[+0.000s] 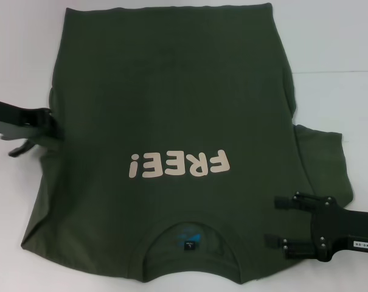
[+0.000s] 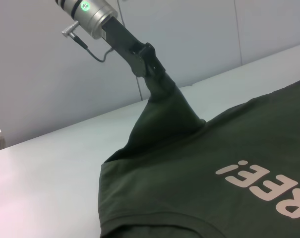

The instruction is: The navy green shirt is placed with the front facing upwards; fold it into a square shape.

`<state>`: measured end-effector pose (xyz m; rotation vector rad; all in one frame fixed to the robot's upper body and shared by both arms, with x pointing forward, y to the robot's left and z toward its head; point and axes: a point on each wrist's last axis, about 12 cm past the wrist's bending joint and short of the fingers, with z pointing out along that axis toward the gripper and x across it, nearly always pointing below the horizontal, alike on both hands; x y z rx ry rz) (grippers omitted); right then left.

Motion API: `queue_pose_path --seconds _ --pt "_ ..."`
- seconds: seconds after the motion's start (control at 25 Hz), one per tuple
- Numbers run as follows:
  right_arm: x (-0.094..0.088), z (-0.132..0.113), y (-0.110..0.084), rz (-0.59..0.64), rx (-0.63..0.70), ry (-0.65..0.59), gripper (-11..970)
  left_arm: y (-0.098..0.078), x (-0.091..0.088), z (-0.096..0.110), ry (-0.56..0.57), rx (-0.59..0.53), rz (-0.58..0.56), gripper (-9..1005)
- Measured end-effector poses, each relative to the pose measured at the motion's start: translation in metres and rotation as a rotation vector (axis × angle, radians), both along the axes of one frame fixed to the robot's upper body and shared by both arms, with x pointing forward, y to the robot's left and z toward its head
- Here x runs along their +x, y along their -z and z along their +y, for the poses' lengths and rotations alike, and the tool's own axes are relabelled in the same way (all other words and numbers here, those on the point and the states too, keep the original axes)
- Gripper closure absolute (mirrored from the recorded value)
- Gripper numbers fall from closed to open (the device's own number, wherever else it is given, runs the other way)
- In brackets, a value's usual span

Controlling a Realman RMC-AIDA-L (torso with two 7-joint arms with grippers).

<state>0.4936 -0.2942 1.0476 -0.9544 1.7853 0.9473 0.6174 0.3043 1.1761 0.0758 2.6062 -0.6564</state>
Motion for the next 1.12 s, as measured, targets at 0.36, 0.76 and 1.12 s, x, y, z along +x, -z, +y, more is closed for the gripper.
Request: queue_pose_path --seconds 0.36,0.76,1.12 --pt "-0.002 -0.001 0.002 0.007 0.002 0.004 60 0.036 -0.003 -0.028 0.02 -0.164 0.027 988" --pt "-0.004 0.0 0.004 0.008 0.006 0.005 61 0.06 -0.009 -0.029 -0.009 -0.21 0.02 980" --pt "-0.004 -0.001 0.003 0.008 0.005 0.006 62 0.068 -0.018 -0.036 0.035 -0.373 -0.042 774"
